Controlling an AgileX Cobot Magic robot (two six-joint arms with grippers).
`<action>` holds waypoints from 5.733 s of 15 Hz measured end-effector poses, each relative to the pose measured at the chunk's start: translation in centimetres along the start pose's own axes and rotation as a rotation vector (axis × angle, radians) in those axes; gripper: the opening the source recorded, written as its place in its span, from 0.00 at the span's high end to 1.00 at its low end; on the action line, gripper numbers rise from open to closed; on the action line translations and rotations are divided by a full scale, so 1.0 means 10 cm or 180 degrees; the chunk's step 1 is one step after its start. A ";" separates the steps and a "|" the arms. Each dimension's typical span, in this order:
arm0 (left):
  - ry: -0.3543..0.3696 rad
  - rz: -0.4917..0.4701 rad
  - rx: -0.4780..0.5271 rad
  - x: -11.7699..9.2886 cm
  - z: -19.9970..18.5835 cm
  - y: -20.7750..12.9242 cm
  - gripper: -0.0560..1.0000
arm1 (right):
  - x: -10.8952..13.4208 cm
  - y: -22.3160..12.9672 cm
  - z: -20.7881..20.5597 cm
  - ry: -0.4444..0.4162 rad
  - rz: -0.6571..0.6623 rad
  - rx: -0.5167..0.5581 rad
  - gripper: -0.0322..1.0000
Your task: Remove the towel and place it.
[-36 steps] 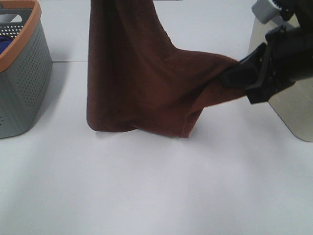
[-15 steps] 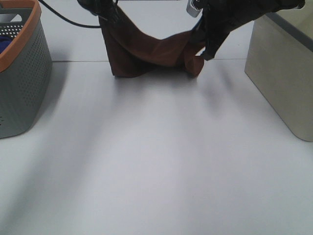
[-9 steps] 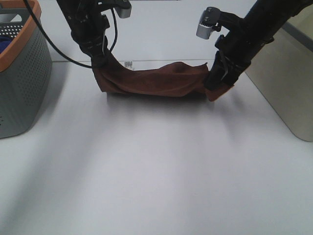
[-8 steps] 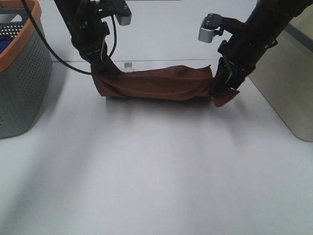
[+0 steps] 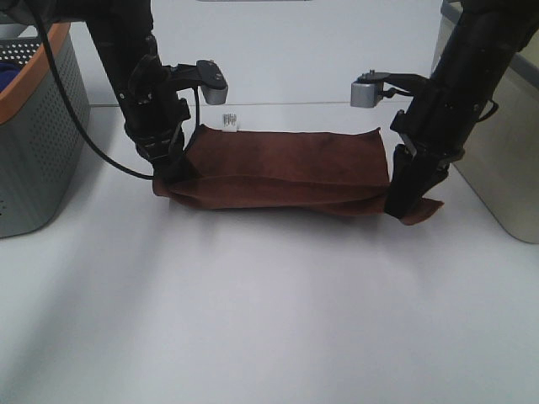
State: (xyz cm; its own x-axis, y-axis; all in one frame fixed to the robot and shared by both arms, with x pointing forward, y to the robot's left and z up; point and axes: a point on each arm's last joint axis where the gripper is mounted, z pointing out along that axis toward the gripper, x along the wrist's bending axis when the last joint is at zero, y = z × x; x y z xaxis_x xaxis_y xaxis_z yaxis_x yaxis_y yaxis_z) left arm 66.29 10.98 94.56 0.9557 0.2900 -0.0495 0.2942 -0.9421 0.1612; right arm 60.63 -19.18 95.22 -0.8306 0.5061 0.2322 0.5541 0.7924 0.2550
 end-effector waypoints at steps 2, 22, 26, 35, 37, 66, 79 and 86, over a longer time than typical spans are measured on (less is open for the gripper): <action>-0.0080 -0.0039 -0.0029 -0.03 0.03 0.00 0.95 | 0.01 -0.06 0.05 0.0008 0.0071 0.0114 0.97; -0.0369 -0.0765 0.0340 -0.46 0.08 -0.30 0.25 | 0.17 -0.26 0.30 0.0363 0.1206 0.0254 0.32; -0.0412 -0.0872 0.0298 -0.48 0.08 -0.28 0.24 | 0.17 -0.26 0.30 0.0359 0.1416 0.0263 0.31; 0.0040 -0.1898 -0.0483 -0.41 -0.82 0.01 0.15 | 0.10 0.30 -0.70 -0.0195 0.2125 -0.0732 0.31; 0.0141 -0.2120 -0.0657 -0.42 -1.04 0.04 0.15 | 0.13 0.40 -1.04 -0.0408 0.2191 -0.1003 0.31; 0.1985 -0.3691 -0.1270 -2.57 -2.27 -2.53 0.18 | 2.66 -2.48 -1.24 -0.2753 0.2399 -0.2453 0.31; 0.2868 -0.3200 -0.2512 -3.64 -1.45 -2.89 0.18 | 2.87 -2.55 -1.08 -0.2634 0.2009 -0.2797 0.31; 0.2791 -0.2988 -0.2471 -3.62 -1.39 -2.85 0.18 | 2.84 -2.59 -1.08 -0.2691 0.2268 -0.2835 0.31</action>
State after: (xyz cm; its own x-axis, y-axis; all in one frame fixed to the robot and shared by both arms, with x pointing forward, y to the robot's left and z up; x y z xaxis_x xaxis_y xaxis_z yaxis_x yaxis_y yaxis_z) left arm 23.26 29.70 105.47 0.0382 0.9925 0.1162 0.4415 -0.1210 0.8890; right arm 23.33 -29.02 105.36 0.0304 0.9994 0.0185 0.4468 -0.0302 0.8941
